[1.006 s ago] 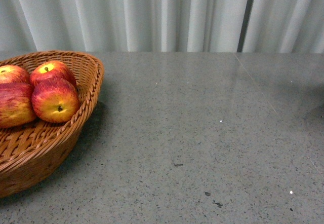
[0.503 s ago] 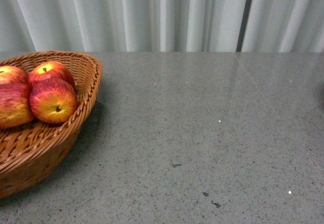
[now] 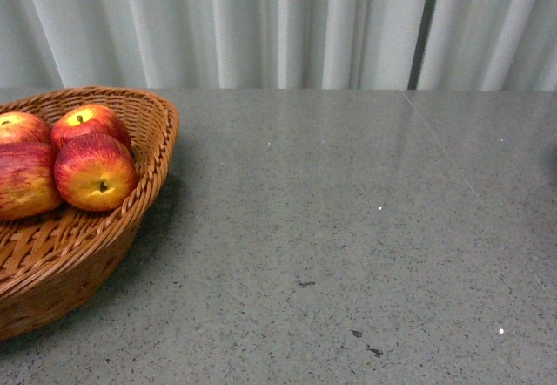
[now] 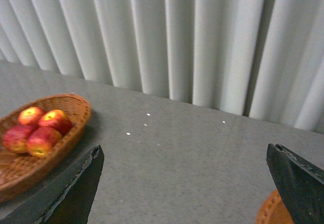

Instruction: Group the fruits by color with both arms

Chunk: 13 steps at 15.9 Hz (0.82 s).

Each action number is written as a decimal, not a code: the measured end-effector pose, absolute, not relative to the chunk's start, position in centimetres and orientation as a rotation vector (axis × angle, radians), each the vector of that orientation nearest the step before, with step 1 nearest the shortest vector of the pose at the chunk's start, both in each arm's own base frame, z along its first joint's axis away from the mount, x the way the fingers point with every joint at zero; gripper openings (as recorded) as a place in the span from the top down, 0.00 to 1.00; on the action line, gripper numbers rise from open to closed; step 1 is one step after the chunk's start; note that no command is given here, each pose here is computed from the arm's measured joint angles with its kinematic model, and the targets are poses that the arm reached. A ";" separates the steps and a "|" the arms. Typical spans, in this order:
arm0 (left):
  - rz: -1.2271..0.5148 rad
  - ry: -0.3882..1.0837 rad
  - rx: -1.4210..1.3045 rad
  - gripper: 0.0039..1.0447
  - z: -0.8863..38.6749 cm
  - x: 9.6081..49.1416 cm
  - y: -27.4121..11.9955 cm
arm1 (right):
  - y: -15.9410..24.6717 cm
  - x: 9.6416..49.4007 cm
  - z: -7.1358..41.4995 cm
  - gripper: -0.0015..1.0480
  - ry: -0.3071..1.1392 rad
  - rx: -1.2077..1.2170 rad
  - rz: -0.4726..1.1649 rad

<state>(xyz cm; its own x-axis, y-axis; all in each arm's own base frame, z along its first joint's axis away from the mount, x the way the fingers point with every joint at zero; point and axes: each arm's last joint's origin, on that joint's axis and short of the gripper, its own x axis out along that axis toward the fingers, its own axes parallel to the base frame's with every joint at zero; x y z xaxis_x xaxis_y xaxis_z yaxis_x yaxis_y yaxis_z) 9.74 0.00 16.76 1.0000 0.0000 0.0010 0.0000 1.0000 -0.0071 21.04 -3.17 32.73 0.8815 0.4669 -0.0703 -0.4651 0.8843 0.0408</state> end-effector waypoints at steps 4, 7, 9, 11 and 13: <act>0.001 -0.001 -0.007 0.06 16.8 9.7 0.0 | 0.1 12.9 26.1 0.53 0.058 -0.014 0.024; 0.000 -0.001 -0.007 0.06 16.8 9.7 0.0 | 0.0 10.0 22.3 0.78 0.022 -0.012 -0.002; 0.000 -0.001 -0.007 0.06 16.8 9.7 0.0 | 0.0 9.7 21.7 0.86 -0.022 -0.012 0.000; 0.000 -0.001 -0.007 0.06 16.8 9.7 0.0 | 0.0 9.8 19.6 0.98 0.009 -0.010 0.000; 0.000 -0.001 -0.007 0.06 16.8 9.7 0.0 | 0.0 9.8 19.0 0.98 0.009 -0.009 0.000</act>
<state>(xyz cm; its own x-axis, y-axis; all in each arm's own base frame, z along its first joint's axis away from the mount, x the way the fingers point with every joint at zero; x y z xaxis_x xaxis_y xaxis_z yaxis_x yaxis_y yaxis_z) 9.74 0.00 16.76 1.0000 0.0000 0.0010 0.0000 1.0000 -0.0071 9.80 0.00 18.97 1.0000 -0.0004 -0.0093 0.0003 1.0000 -0.0093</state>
